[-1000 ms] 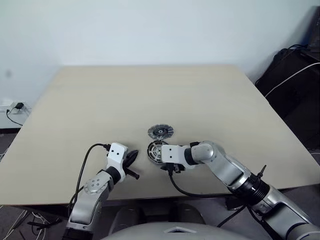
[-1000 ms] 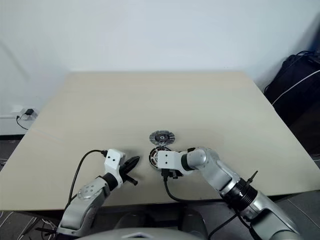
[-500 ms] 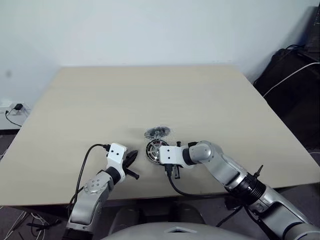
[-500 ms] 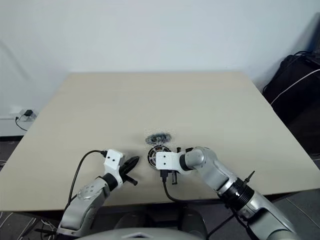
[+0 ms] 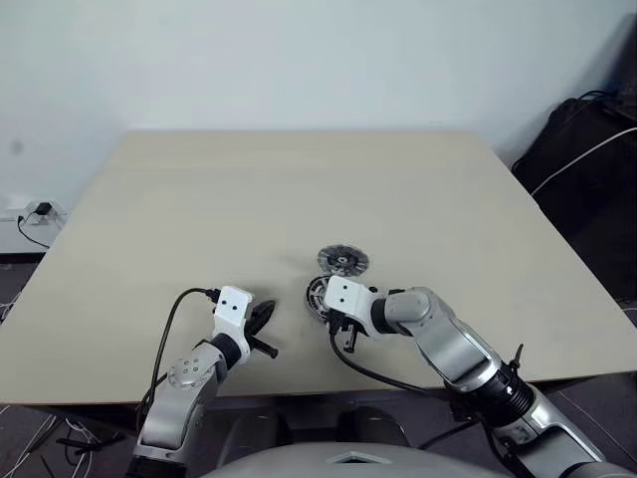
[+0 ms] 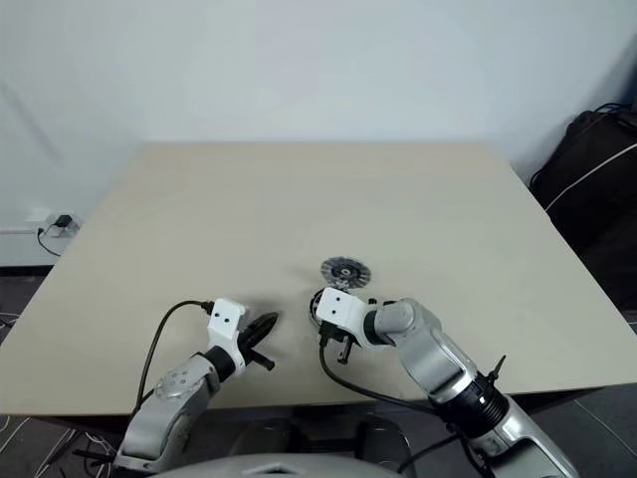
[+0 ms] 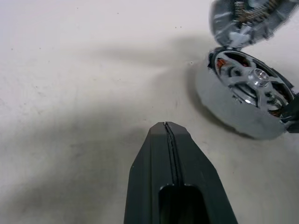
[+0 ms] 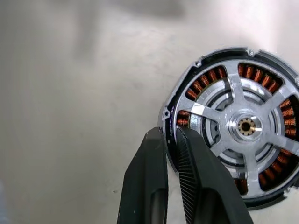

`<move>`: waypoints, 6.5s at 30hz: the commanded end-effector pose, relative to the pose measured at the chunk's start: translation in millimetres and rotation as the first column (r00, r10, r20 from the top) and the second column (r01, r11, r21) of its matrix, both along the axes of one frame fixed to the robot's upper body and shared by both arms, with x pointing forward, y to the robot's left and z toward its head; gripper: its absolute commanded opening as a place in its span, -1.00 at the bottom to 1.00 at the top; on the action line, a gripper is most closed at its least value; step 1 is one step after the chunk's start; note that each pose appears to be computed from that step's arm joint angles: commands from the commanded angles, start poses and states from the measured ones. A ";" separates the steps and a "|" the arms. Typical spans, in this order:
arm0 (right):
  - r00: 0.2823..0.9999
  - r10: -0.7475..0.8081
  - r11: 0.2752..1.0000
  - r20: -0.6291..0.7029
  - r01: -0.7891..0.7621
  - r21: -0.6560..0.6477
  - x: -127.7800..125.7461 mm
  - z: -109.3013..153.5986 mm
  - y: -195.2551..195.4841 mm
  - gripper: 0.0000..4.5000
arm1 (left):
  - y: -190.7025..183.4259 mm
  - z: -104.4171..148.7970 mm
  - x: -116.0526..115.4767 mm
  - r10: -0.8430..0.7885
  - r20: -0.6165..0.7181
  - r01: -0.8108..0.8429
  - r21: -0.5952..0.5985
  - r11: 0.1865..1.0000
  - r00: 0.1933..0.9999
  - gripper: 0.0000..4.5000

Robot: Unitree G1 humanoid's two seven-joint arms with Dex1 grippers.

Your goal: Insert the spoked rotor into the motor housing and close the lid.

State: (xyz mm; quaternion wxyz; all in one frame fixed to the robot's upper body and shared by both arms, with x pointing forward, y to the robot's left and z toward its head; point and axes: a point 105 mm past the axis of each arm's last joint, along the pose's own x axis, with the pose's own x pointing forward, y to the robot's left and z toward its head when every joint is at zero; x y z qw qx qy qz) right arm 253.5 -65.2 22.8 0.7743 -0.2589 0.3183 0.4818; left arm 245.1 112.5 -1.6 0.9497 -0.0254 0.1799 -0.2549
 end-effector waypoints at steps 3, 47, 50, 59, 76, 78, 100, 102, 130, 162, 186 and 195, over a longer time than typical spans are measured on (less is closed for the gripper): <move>0.966 -0.241 0.969 -0.091 0.245 0.034 -1.5 9.6 -5.5 -0.97 | -3.8 5.3 2.6 -0.006 0.025 0.006 -0.016 1.000 1.000 -1.00; 0.896 0.419 0.882 0.148 -0.363 -0.300 -0.1 7.3 -17.5 -0.14 | -3.4 6.2 4.8 -0.017 0.028 0.017 -0.013 1.000 0.999 -1.00; 0.888 0.435 0.869 0.149 -0.371 -0.327 2.8 4.2 -19.4 -0.14 | -3.5 6.2 4.9 -0.015 0.028 0.016 -0.013 1.000 0.999 -1.00; 0.875 0.449 0.857 0.181 -0.364 -0.365 10.3 1.4 -23.1 -0.78 | -3.5 5.8 4.3 -0.007 0.027 0.007 -0.016 1.000 1.000 -1.00; 0.993 0.111 0.988 0.045 -0.105 -0.112 0.9 13.2 -9.2 -0.96 | -7.4 4.1 4.1 -0.015 0.021 0.015 -0.026 1.000 1.000 -1.00; 0.996 0.081 0.993 0.026 -0.079 -0.088 0.3 14.5 -6.4 -0.96 | -7.5 3.8 4.3 -0.014 0.022 0.015 -0.027 1.000 1.000 -1.00; 0.995 0.035 0.969 0.098 -0.058 0.239 8.0 63.6 42.0 0.19 | -4.2 5.2 5.5 -0.013 0.026 0.013 -0.020 1.000 1.000 -1.00; 0.989 -0.032 0.934 0.144 -0.021 0.358 18.3 90.2 49.5 0.19 | -3.7 5.3 5.7 -0.015 0.026 0.015 -0.017 1.000 1.000 -1.00; 0.964 -0.112 0.986 0.242 0.138 -0.093 7.9 48.9 -90.9 -0.99 | -12.2 19.0 5.8 -0.189 0.162 0.174 0.102 0.979 0.969 -1.00; 0.990 0.007 0.957 0.143 -0.048 0.285 -1.8 53.3 -25.0 -0.99 | -10.2 17.8 3.3 -0.221 0.172 0.206 0.100 0.973 0.960 -1.00; 0.999 -0.035 0.950 0.009 0.031 0.311 18.4 8.5 -4.5 -0.99 | -9.5 18.3 3.6 -0.198 0.174 0.183 0.094 0.979 0.965 -1.00; 0.995 -0.067 0.942 0.071 0.040 0.332 17.2 18.5 -6.9 -0.99 | -7.8 17.3 2.9 -0.183 0.174 0.169 0.093 0.981 0.968 -1.00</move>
